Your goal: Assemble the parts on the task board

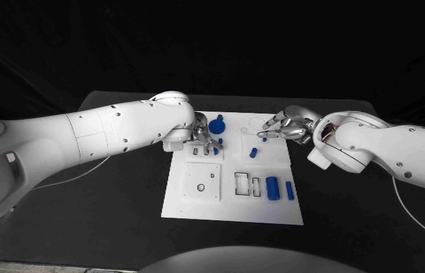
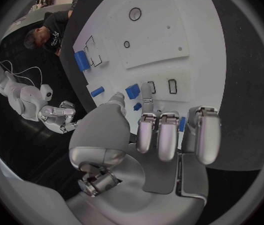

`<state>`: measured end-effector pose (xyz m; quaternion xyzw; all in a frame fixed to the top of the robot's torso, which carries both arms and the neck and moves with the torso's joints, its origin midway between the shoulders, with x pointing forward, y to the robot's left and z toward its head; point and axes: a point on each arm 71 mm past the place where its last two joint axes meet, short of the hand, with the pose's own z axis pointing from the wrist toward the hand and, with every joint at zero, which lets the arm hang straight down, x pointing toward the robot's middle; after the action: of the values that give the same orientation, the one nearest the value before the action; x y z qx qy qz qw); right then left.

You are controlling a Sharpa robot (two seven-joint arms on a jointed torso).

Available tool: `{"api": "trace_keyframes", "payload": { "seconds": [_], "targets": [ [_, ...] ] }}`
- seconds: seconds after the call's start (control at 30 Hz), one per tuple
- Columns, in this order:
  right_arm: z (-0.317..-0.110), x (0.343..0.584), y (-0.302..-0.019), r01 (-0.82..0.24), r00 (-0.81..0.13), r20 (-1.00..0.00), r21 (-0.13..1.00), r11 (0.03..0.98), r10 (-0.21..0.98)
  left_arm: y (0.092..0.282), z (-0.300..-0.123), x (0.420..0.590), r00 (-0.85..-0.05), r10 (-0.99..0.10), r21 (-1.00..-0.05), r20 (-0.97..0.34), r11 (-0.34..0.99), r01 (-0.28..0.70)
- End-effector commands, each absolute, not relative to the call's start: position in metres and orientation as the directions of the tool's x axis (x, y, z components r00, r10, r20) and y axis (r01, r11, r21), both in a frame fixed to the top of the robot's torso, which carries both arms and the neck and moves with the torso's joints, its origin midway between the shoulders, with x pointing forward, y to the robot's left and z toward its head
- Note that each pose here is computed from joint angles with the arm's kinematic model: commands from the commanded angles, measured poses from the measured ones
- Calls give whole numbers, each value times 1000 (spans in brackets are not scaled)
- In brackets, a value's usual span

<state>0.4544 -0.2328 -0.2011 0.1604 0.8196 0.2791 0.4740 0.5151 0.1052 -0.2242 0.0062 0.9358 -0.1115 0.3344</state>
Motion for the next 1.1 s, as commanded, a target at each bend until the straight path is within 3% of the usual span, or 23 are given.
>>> {"api": "trace_keyframes", "payload": {
  "seconds": [0.03,1.1],
  "targets": [
    [-202,454,-232,-7,-509,-691,600,800,513,105,-225,515,-780,-58,-190,-624,979,80],
    [-203,454,-233,0,-513,-690,595,804,510,92,-231,514,-791,-107,-246,-602,968,56]
  ]
}}
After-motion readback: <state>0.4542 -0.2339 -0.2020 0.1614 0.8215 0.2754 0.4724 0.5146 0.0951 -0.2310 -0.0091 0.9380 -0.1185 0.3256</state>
